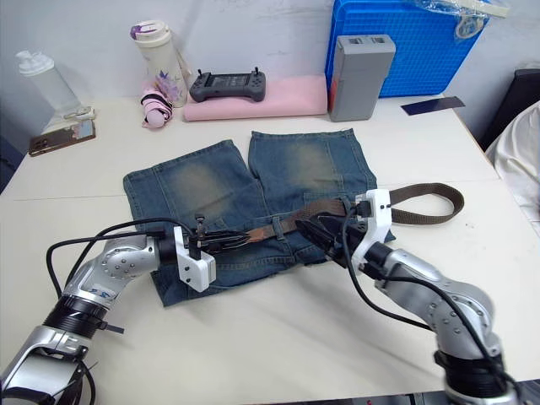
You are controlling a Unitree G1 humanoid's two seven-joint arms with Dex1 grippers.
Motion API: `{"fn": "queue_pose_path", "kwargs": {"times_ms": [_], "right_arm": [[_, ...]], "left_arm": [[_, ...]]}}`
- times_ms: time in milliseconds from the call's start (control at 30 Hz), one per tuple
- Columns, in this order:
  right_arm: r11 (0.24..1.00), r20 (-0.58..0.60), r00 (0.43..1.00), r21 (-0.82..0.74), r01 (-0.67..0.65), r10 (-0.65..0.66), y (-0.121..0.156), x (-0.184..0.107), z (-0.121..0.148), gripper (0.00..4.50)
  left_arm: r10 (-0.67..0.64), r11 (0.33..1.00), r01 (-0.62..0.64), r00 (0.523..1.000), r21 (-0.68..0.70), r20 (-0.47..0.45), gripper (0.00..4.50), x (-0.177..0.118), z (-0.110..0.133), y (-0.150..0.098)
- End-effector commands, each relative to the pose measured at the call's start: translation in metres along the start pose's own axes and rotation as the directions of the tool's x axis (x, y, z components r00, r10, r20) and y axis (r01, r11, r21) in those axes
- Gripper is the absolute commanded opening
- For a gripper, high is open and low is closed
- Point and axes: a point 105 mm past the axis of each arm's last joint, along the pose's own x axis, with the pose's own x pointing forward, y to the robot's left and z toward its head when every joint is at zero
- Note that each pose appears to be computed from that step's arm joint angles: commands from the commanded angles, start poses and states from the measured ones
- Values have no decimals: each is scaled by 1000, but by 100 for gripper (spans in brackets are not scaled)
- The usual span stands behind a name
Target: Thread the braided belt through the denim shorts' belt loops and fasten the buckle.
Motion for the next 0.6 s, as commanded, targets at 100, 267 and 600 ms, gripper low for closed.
{"fn": "queue_pose_path", "kwargs": {"times_ms": [100,267,600], "right_arm": [[958,-124,992,-286,-14,-22,6,5,-25,337],[965,-111,989,-255,64,-95,-9,10,-37,133],[946,-97,994,-324,21,-55,-4,10,-39,32]], "left_arm": [[45,999,-46,999,12,23,0,-2,6,11],[46,999,-46,999,11,28,0,-2,8,11],[48,999,-49,999,9,22,0,-3,7,12]]}}
